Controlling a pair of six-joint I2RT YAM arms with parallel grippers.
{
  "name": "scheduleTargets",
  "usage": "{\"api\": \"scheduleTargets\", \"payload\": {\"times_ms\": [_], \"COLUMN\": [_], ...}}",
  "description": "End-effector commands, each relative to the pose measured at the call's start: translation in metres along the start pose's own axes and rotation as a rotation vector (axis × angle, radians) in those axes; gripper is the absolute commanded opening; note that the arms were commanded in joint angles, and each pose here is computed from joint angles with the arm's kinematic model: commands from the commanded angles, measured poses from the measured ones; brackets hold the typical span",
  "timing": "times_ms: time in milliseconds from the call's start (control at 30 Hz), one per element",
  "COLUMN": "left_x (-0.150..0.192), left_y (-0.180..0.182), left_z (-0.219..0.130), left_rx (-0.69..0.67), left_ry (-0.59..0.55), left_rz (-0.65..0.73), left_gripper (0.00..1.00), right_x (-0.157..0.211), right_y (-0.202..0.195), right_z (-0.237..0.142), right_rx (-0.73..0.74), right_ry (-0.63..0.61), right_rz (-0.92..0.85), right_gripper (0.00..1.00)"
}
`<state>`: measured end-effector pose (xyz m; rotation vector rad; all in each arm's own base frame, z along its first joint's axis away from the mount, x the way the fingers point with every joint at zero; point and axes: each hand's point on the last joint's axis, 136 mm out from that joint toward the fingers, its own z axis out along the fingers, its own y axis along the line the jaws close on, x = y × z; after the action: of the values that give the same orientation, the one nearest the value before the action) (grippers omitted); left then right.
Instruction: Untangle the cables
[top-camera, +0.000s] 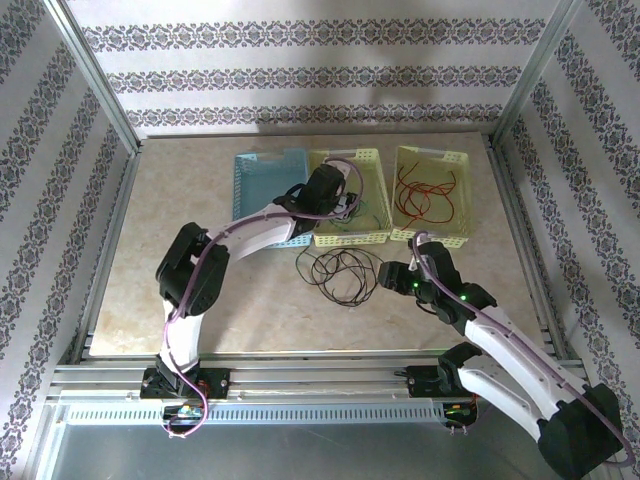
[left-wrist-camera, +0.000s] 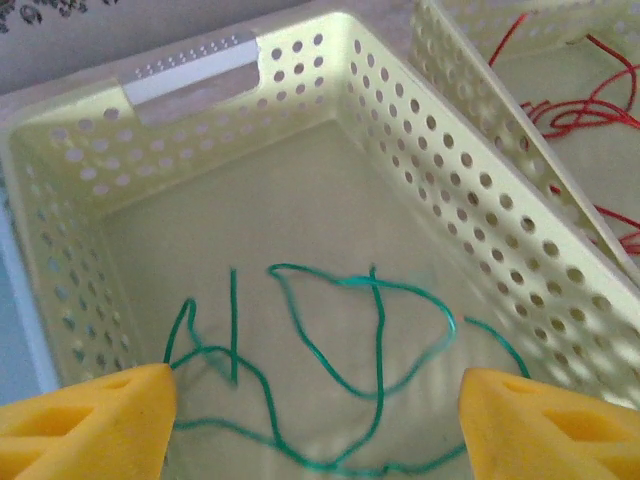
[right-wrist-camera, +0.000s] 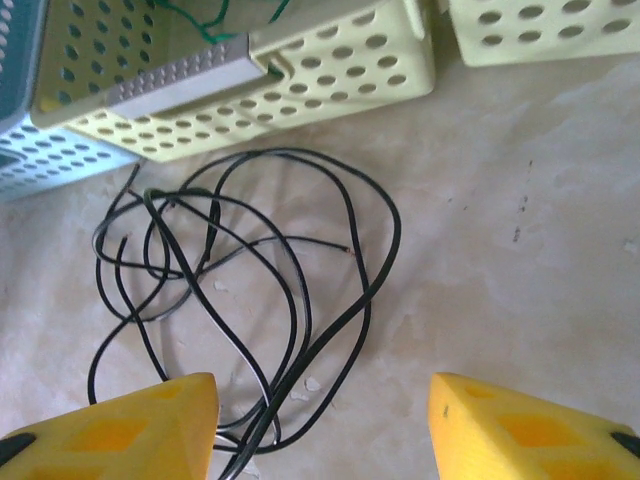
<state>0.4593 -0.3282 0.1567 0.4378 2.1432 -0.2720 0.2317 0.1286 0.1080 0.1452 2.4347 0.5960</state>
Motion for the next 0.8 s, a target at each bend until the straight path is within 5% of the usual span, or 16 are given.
{"api": "scheduleTargets", "payload": {"times_ms": [0,267,533,767], "left_x": [-0.017,0.072,0.113,0.139], "left_y": [-0.018,-0.056,-0.083,-0.092], "left_z": [-0.047,-0.091,-0.088,-0.066], "left_rx": [0.075,0.186,0.256,0.248], "left_ry": [-0.088,0.057,0.112,0.211], "left_rz": [-0.002,0.035,0.031,0.117], "left_gripper": [0.75,0.77,0.77,0.74], "right_x": [0.011,0.007,0.004,-0.022], "right_y": [0.006,0.012,0.002,0.006], "right_z": [0.007,0.027,0.036,0.007], "right_rx": [-0.036,-0.039,0.017,0.026], "right_ry": [0.071,0.113,0.103,-0.024], "right_rz": [-0.038,-0.064,-0.045,-0.047], "right_gripper": [0.57,0.51,0.08,0.0]}}
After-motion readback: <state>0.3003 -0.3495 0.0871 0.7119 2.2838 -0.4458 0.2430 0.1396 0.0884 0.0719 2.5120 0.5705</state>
